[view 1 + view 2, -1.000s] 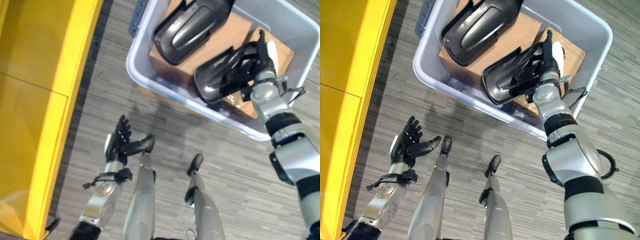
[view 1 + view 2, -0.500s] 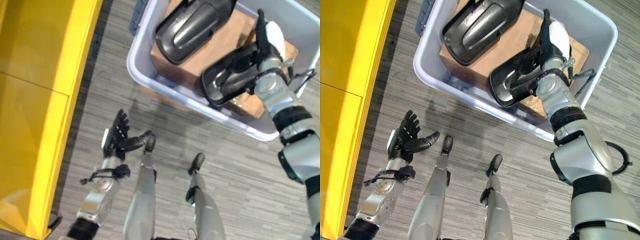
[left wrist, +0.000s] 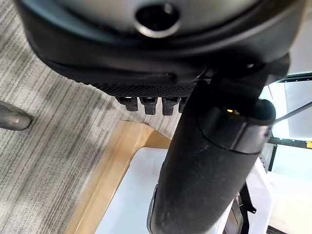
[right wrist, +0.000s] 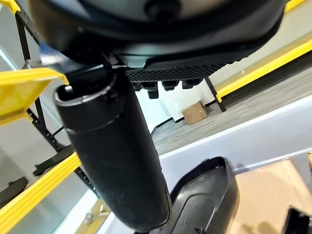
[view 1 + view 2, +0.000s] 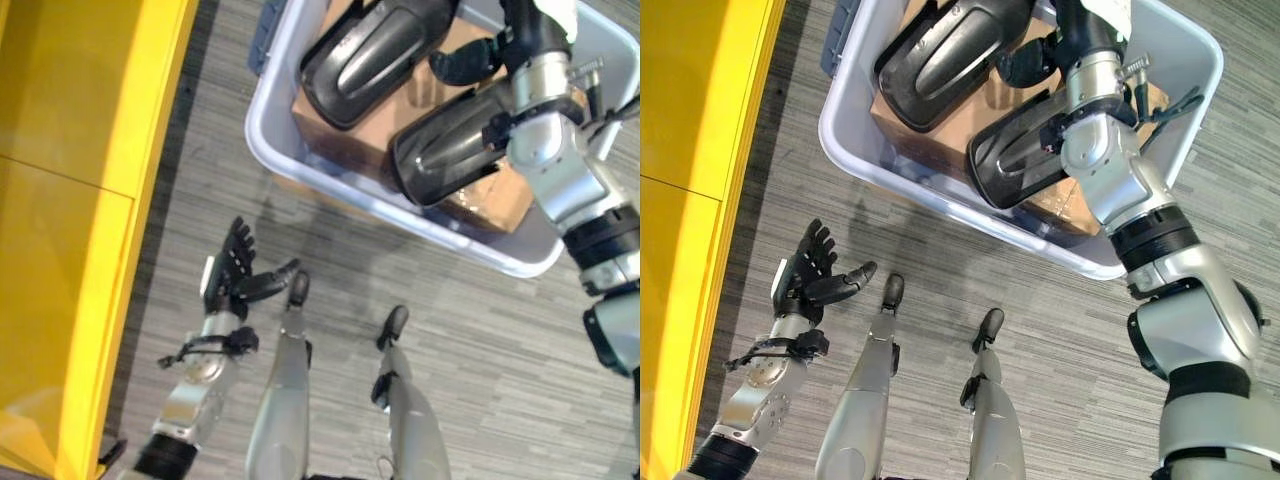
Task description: Move parts from the plastic box to the shelf.
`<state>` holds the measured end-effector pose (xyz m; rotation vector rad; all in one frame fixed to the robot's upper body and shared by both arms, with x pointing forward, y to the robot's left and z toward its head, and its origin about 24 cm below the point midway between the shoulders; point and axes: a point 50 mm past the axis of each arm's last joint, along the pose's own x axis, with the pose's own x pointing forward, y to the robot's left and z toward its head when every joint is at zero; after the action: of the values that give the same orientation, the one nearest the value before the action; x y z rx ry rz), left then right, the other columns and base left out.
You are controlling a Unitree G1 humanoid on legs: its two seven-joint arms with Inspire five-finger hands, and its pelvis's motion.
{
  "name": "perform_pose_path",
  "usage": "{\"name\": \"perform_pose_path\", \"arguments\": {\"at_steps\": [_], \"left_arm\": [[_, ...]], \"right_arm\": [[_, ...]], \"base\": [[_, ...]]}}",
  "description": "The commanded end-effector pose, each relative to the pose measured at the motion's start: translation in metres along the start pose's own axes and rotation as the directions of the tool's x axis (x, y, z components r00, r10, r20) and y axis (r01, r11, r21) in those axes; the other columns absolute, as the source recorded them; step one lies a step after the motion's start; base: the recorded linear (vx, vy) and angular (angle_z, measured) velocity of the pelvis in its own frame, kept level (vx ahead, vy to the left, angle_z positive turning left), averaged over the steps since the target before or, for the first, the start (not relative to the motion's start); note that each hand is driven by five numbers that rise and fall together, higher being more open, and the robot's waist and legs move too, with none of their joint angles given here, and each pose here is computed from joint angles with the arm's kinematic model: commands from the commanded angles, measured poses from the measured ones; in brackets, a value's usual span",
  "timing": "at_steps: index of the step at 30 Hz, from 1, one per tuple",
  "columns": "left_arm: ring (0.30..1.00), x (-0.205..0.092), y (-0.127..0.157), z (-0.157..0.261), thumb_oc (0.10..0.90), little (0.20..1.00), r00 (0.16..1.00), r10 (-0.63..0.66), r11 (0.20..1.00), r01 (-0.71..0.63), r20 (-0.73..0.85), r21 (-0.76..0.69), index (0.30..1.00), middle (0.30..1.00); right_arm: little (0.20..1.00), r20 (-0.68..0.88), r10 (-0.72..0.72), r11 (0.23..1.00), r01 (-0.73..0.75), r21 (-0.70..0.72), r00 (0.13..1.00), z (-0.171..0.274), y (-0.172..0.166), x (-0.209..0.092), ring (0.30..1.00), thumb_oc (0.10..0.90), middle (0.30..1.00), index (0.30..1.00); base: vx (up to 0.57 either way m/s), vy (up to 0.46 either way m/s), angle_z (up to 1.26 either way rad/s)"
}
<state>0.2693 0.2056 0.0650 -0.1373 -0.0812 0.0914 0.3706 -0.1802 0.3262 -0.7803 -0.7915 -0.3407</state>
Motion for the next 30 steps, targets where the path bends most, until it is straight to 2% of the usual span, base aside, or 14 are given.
{"name": "perform_pose_path", "arguments": {"at_steps": [1,3,9,12,13,16,20,28,30], "left_arm": [[1.000,-0.006,0.000,0.016,0.900,1.000,0.994,0.009,1.000,-0.010,0.110,0.005,1.000,1.000],[1.000,-0.008,0.000,0.014,0.900,1.000,0.995,0.014,1.000,-0.015,0.099,0.004,1.000,1.000],[1.000,-0.013,0.001,0.007,0.900,1.000,0.997,0.033,0.999,-0.033,0.067,0.003,1.000,1.000],[1.000,-0.015,-0.001,0.003,0.900,1.000,0.998,0.035,0.999,-0.036,0.048,0.016,1.000,1.000],[1.000,-0.016,-0.001,0.003,0.900,1.000,0.998,0.035,0.999,-0.036,0.047,0.017,1.000,1.000],[1.000,-0.018,-0.003,-0.002,0.900,1.000,0.999,0.033,0.999,-0.033,0.025,0.023,1.000,1.000],[1.000,-0.019,-0.006,-0.005,0.900,1.000,1.000,0.027,0.999,-0.027,0.015,0.027,1.000,1.000],[1.000,-0.020,-0.010,-0.010,0.900,1.000,1.000,0.019,0.999,-0.019,-0.007,0.035,1.000,1.000],[1.000,-0.019,-0.012,-0.010,0.900,1.000,1.000,0.013,0.999,-0.013,-0.010,0.030,1.000,1.000]], "right_arm": [[1.000,0.090,-0.189,0.979,0.180,0.098,0.978,0.018,-0.025,0.003,1.000,0.900,1.000,1.000],[1.000,0.037,-0.213,0.960,0.202,0.195,0.976,0.011,-0.018,-0.013,1.000,0.900,1.000,1.000],[1.000,-0.078,-0.287,0.892,0.296,0.342,0.955,0.000,-0.005,-0.048,1.000,0.900,1.000,1.000],[1.000,-0.185,-0.314,0.822,0.364,0.438,0.931,-0.007,0.008,-0.073,1.000,0.900,1.000,1.000],[1.000,-0.187,-0.314,0.822,0.365,0.438,0.931,-0.007,0.008,-0.074,1.000,0.900,1.000,1.000],[1.000,-0.263,-0.322,0.756,0.415,0.506,0.909,-0.008,0.016,-0.088,1.000,0.900,1.000,1.000],[1.000,-0.370,-0.327,0.671,0.489,0.558,0.870,-0.011,0.027,-0.097,1.000,0.900,1.000,1.000],[1.000,-0.447,-0.316,0.573,0.544,0.613,0.837,-0.007,0.037,-0.097,1.000,0.900,1.000,1.000],[1.000,-0.465,-0.303,0.521,0.554,0.650,0.832,-0.003,0.040,-0.095,1.000,0.900,1.000,1.000]], "base": [[-0.01,-0.017,-0.04],[-0.01,-0.009,-0.14],[-0.01,0.001,-0.10],[-0.01,-0.002,-0.10],[-0.01,-0.002,-0.07],[0.00,0.000,0.00],[0.00,0.004,-0.03],[-0.01,0.004,-0.05],[0.00,0.000,0.00]]}}
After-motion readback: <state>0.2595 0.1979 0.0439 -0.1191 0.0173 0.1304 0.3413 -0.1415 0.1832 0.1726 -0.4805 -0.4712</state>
